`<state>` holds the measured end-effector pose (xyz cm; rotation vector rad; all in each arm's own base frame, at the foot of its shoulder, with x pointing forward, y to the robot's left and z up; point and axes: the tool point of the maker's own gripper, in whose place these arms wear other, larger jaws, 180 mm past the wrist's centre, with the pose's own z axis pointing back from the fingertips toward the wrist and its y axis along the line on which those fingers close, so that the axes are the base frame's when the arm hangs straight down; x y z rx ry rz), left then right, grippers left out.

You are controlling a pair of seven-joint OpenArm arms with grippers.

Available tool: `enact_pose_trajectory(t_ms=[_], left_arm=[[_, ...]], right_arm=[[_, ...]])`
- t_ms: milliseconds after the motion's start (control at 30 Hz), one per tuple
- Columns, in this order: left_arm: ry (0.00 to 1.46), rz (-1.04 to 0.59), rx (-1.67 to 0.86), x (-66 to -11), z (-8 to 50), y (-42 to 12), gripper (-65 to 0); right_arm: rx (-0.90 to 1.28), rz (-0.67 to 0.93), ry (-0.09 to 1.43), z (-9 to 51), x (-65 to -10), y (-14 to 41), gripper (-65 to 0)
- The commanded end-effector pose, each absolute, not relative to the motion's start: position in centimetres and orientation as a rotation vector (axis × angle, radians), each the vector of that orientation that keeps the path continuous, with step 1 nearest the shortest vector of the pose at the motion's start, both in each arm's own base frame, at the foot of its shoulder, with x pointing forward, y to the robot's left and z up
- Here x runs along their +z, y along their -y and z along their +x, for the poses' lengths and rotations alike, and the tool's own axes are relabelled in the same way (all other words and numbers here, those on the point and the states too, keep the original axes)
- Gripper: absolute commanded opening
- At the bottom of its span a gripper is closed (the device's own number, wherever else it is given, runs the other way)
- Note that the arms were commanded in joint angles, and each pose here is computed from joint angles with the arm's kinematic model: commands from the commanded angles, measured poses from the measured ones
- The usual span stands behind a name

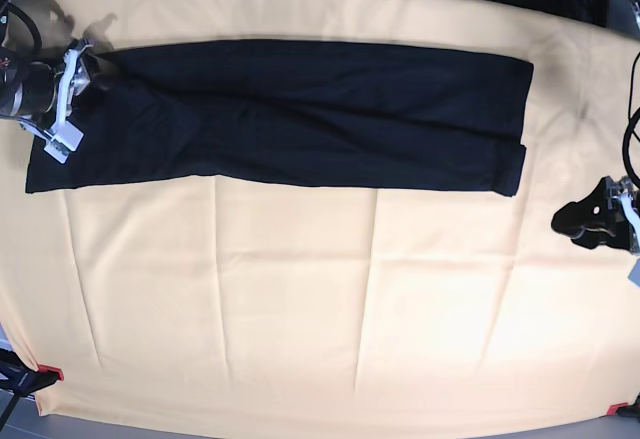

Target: Fold the T-shirt properly

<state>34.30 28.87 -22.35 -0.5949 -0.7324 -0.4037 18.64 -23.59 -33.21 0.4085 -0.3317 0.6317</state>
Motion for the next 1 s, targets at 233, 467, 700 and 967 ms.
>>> enact_pose_trajectory(t_ms=[233, 467, 700, 967], left_arm=[[0.787, -0.555, -0.419, -19.7, 34.7, -30.2, -22.3], [0.786, -0.540, -0.420, -19.4, 34.6, -30.7, -22.3], [0.786, -0.539, -0.424, -19.4, 34.6, -30.7, -22.3], [0.787, -0.539, -0.423, -19.4, 34.6, -30.7, -22.3]], right_arm=[[0.762, 0.521, 0.626, 23.5, -25.4, 19.3, -28.5], [0.613, 0.247, 0.801, 28.7, -28.2, 22.9, -65.0], [0.501, 0.187, 0.751, 28.7, -32.8, 24.8, -65.0], [0.458, 0.385, 0.713, 27.3, -32.9, 21.8, -65.0]])
